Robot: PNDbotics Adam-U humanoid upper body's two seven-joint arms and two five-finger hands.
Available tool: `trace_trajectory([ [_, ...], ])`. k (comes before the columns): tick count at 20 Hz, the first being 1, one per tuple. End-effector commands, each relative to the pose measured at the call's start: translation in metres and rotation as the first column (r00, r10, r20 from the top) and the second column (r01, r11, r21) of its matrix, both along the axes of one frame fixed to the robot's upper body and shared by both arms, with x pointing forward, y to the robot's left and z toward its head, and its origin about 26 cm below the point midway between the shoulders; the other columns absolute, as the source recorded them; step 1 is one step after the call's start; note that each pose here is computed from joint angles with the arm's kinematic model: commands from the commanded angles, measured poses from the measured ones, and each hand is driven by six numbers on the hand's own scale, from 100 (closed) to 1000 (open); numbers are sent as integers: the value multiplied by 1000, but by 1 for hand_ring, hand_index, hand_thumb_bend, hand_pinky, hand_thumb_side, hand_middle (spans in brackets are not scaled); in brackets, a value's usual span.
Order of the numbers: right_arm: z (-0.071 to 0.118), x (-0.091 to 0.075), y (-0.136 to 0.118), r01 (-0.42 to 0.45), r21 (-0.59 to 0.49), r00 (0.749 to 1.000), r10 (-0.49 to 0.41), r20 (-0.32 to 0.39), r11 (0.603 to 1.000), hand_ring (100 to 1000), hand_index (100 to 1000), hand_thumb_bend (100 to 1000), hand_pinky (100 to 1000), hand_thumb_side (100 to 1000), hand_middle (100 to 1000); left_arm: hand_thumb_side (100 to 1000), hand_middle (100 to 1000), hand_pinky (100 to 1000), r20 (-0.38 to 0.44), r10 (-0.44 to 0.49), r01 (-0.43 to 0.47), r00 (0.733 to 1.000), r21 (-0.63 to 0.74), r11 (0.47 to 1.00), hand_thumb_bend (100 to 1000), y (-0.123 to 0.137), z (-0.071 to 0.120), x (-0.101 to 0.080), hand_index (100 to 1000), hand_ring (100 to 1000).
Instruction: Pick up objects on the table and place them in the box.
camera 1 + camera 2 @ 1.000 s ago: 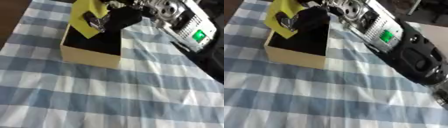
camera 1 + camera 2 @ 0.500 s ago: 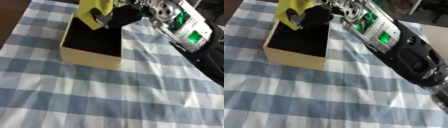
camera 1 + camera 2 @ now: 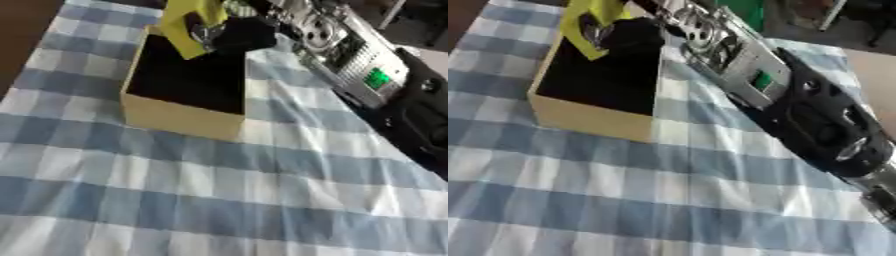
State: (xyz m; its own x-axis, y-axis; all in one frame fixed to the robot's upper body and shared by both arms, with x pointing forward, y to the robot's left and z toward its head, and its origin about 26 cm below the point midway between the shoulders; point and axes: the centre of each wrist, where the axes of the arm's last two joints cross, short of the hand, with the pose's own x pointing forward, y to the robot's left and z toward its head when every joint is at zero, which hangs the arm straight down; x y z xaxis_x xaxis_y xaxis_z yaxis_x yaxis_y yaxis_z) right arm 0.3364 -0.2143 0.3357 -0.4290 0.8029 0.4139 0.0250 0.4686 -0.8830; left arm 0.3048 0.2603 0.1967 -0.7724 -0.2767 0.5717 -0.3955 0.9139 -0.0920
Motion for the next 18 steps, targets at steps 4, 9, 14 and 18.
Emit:
trace_trajectory([
  [4, 1, 6, -6, -1, -39, 1000, 0, -15, 999, 885, 1000, 100, 1000, 568, 839, 670, 590, 949, 30, -3, 3, 1000, 2, 1000, 176, -1, 7, -2, 623, 601],
  [9, 0, 7, -8, 6, -105, 1000, -6, 1, 994, 984, 1000, 100, 1000, 699, 928, 670, 590, 949, 32, -3, 3, 999, 2, 1000, 174, -1, 8, -2, 623, 601],
  [14, -1, 9, -9, 54, -210, 995, -36, 88, 976, 994, 1000, 100, 1000, 661, 929, 670, 590, 950, 31, -3, 3, 1000, -1, 1000, 175, -1, 8, -2, 622, 601],
  [18, 2, 7, -9, 45, -228, 995, -24, 95, 973, 987, 1000, 100, 1000, 655, 921, 663, 590, 950, 31, -3, 3, 1000, -1, 1000, 168, 0, 8, -2, 622, 601],
])
